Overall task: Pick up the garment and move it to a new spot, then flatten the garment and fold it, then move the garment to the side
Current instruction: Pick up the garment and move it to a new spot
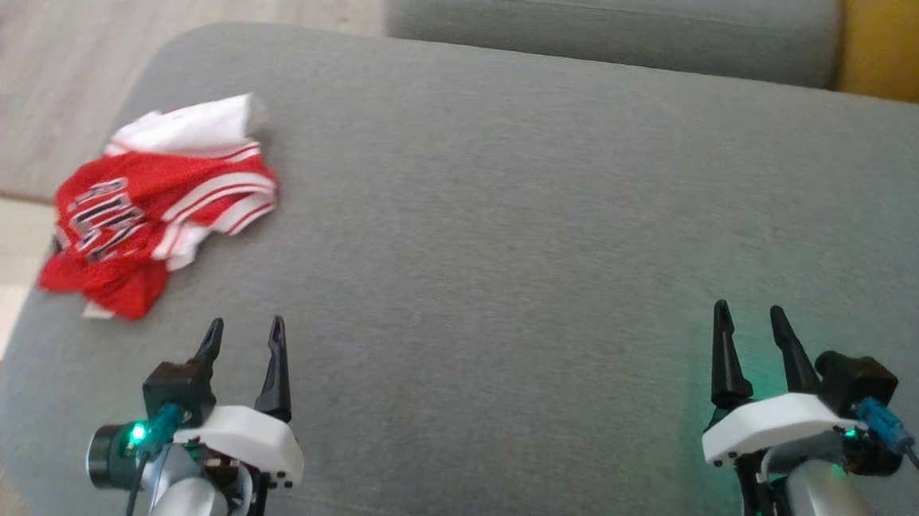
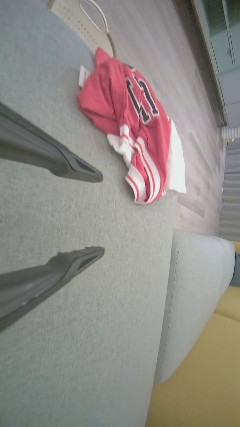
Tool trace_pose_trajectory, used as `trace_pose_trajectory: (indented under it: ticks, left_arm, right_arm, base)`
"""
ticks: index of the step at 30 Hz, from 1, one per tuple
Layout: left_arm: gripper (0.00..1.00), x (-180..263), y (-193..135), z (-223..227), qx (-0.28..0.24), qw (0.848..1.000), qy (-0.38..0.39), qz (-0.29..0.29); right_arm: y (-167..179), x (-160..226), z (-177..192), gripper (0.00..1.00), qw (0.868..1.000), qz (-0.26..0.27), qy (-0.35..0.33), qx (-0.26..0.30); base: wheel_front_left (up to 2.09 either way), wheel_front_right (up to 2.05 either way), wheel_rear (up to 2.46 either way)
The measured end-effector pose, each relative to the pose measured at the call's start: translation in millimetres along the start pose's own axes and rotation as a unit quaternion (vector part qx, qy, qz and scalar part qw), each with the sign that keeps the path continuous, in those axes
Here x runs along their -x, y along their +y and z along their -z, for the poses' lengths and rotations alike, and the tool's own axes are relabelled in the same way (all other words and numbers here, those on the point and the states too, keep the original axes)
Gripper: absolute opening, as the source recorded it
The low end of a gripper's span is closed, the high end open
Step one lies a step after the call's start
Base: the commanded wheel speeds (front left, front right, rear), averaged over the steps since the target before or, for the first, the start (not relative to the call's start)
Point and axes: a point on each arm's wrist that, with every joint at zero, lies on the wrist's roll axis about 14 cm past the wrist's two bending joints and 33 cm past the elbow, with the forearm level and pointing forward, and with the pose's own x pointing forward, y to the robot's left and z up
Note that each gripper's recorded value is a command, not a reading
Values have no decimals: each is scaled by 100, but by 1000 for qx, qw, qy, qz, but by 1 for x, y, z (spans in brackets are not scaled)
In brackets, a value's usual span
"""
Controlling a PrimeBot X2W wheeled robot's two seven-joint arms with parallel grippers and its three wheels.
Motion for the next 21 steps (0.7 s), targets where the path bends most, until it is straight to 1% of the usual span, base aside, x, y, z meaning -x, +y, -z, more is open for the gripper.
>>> trace_pose_trajectory:
  ticks: [3,4,9,14,15,21]
  left_arm:
    - [100,7,17,-5,3,1000,-8,-26]
    - [100,13,30,-9,5,999,-16,-47]
    - [100,34,66,-12,6,994,-24,-104]
    - [100,63,113,-12,12,983,-30,-181]
    - [100,75,129,-10,11,978,-28,-208]
    - [100,110,161,4,22,962,-12,-272]
  right_arm:
    - [19,-8,4,100,1000,-25,7,0]
    - [32,-14,5,100,999,-43,10,2]
    - [68,-29,9,100,996,-89,18,5]
    - [107,-39,16,100,990,-140,29,8]
    - [123,-40,19,100,986,-162,35,13]
    - [153,-44,26,100,979,-200,44,16]
  base:
    - [0,0,0]
    - [0,0,0]
    - [0,0,0]
    - [0,0,0]
    - [0,0,0]
    - [0,0,0]
